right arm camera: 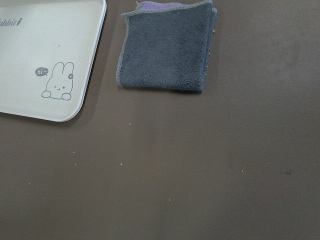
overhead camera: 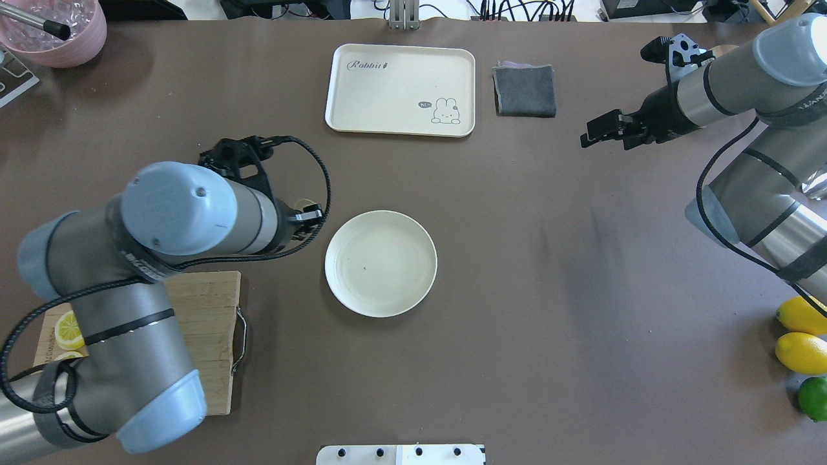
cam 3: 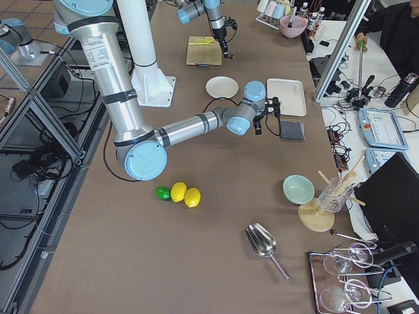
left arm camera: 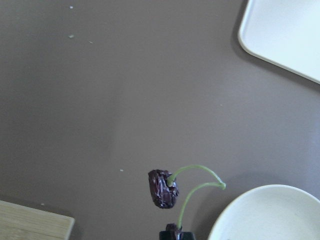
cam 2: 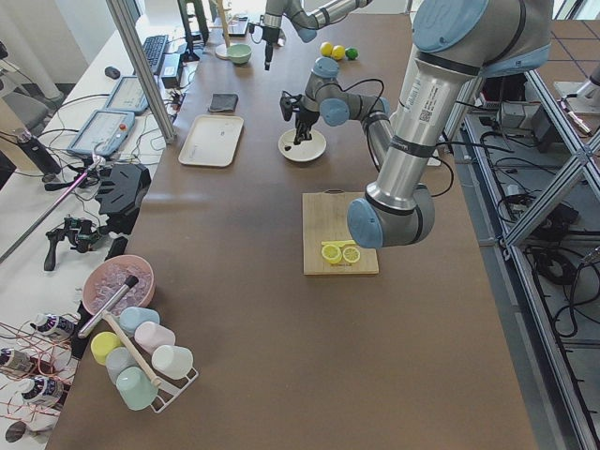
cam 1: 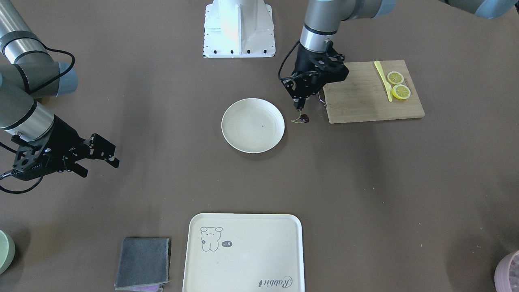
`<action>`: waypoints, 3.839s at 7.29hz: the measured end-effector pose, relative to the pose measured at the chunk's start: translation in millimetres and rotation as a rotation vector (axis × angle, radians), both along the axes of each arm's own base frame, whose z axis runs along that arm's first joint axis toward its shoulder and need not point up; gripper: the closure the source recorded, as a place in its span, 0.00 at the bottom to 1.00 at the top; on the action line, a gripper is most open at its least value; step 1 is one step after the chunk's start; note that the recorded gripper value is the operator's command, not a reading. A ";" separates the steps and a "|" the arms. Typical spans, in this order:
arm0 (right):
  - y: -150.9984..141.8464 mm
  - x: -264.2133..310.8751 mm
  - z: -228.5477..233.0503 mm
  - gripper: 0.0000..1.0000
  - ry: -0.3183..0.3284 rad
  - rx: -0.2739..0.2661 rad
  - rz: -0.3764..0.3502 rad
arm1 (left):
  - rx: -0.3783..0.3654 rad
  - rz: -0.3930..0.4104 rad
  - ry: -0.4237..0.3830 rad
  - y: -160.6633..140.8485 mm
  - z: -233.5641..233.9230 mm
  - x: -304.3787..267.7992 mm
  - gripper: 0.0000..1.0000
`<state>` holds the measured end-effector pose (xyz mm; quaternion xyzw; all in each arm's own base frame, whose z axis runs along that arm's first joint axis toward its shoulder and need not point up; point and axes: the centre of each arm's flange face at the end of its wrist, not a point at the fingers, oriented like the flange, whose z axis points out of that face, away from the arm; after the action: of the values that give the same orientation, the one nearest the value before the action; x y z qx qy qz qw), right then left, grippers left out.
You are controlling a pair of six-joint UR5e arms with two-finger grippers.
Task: Place red cherry on plate
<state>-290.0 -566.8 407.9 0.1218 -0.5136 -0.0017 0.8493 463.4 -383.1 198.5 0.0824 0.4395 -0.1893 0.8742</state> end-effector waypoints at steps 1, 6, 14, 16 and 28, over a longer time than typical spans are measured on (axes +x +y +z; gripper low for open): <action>0.7 1.2 3.1 0.00 0.003 -0.003 0.001 | 0.003 -0.011 0.012 9.5 -9.2 26.8 1.00; 1.9 1.8 5.8 0.00 0.006 -0.007 0.003 | 0.035 0.000 0.033 27.2 7.9 113.2 0.02; -49.8 114.2 65.5 0.00 0.350 0.018 -0.133 | 0.379 0.096 -0.323 -131.1 113.7 -130.9 0.02; -50.2 205.7 117.0 0.00 0.448 0.018 -0.222 | 0.303 0.163 -0.408 -177.9 195.1 -250.1 0.02; 28.5 331.0 242.3 0.00 0.353 -0.159 -0.182 | 0.174 0.325 -0.179 -160.5 415.6 -542.7 0.02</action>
<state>41.0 -538.3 650.3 0.0053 -0.3641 -0.0592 0.9295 -79.3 -543.5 614.1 0.1019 0.3823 0.0012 0.9184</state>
